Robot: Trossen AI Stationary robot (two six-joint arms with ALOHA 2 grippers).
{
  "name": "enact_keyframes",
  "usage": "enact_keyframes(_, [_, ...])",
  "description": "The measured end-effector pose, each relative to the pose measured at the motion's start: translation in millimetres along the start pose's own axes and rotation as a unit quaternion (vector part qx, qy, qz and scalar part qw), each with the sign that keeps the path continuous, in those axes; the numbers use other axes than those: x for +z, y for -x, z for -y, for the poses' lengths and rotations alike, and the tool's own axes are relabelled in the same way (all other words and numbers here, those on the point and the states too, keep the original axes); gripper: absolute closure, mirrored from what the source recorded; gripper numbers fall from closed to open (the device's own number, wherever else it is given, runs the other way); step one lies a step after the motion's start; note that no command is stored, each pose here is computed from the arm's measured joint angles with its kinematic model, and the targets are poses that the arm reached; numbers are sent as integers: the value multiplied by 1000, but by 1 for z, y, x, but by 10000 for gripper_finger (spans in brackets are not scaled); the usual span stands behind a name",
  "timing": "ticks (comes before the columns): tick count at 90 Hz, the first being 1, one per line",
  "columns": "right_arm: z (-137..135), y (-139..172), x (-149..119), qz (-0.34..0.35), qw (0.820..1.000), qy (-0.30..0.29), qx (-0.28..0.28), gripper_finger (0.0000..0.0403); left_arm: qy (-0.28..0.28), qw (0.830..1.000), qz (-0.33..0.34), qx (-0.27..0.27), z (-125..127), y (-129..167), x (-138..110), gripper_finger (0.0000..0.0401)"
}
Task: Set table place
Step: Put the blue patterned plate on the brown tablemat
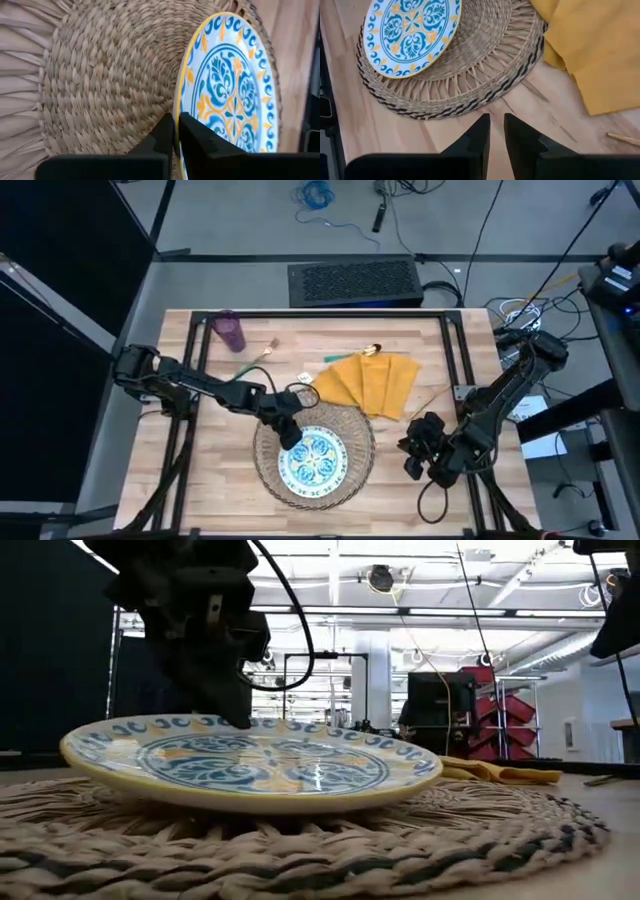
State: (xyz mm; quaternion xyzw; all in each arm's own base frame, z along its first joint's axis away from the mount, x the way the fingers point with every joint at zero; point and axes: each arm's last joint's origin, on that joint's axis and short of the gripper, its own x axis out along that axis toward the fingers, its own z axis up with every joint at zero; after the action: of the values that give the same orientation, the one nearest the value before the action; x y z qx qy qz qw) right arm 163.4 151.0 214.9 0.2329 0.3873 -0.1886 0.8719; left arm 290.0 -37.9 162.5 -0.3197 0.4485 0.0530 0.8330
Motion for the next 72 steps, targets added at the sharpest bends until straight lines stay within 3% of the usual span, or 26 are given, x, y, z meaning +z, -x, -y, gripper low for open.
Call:
enact_keyframes(35, [-1, 0, 0, -8, 1000, -4, 6, 360, -12, 1000, 13, 2, 3, 1, 4, 291])
enact_keyframes(54, [-1, 0, 0, -11, 1000, -3, 7, 360, -27, 999, 31, -8, 11, 6, 16, 280])
enact_keyframes(72, [-1, 0, 0, -11, 1000, -6, 7, 360, -24, 998, 4, 51, 0, 9, 15, 280])
